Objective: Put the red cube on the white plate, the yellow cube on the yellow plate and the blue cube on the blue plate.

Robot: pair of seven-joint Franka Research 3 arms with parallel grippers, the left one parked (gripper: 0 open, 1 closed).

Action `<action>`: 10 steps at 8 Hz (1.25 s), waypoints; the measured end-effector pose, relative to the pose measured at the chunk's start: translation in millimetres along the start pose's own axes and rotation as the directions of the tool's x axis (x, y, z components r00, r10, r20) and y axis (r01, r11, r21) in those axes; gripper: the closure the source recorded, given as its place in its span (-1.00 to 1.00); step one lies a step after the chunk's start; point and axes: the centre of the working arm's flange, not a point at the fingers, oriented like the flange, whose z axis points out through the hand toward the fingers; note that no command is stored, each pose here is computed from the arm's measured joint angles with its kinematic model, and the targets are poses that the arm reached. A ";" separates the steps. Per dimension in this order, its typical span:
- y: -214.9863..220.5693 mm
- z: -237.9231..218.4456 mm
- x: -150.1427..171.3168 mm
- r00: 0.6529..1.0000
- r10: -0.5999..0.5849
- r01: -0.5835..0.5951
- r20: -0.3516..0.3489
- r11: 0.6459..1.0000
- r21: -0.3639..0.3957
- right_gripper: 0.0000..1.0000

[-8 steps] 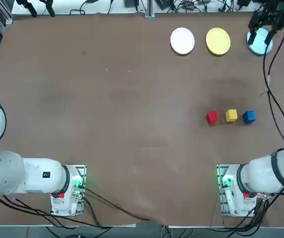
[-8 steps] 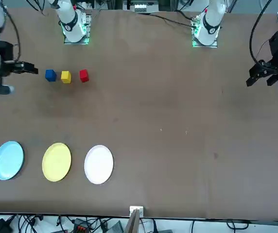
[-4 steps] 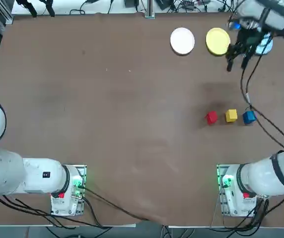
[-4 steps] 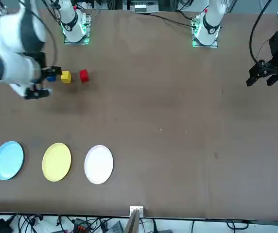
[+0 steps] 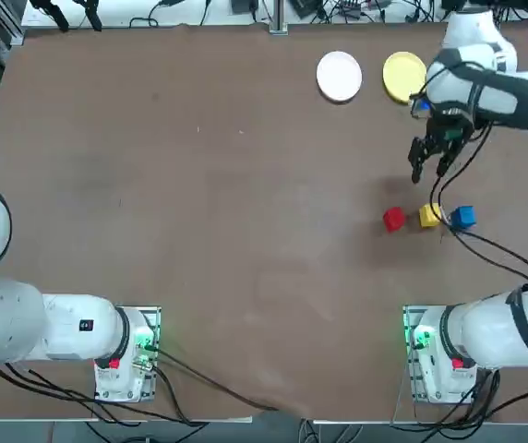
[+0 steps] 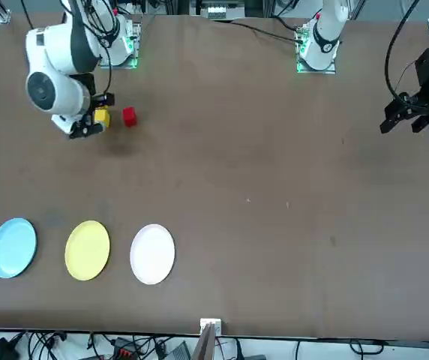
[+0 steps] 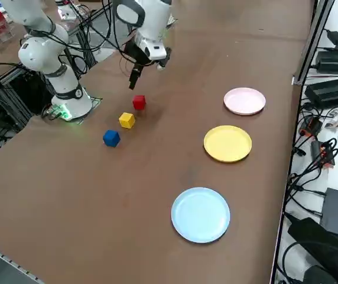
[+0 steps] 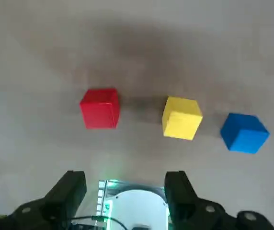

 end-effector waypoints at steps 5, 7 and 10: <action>-41.8 75.8 8.4 0.990 0.036 -0.041 -0.139 0.999 -0.034 -0.98; -48.3 103.9 13.3 0.984 0.045 -0.052 -0.170 0.998 -0.039 -0.98; -72.4 130.0 19.9 0.987 0.034 -0.045 -0.158 0.997 -0.068 -0.98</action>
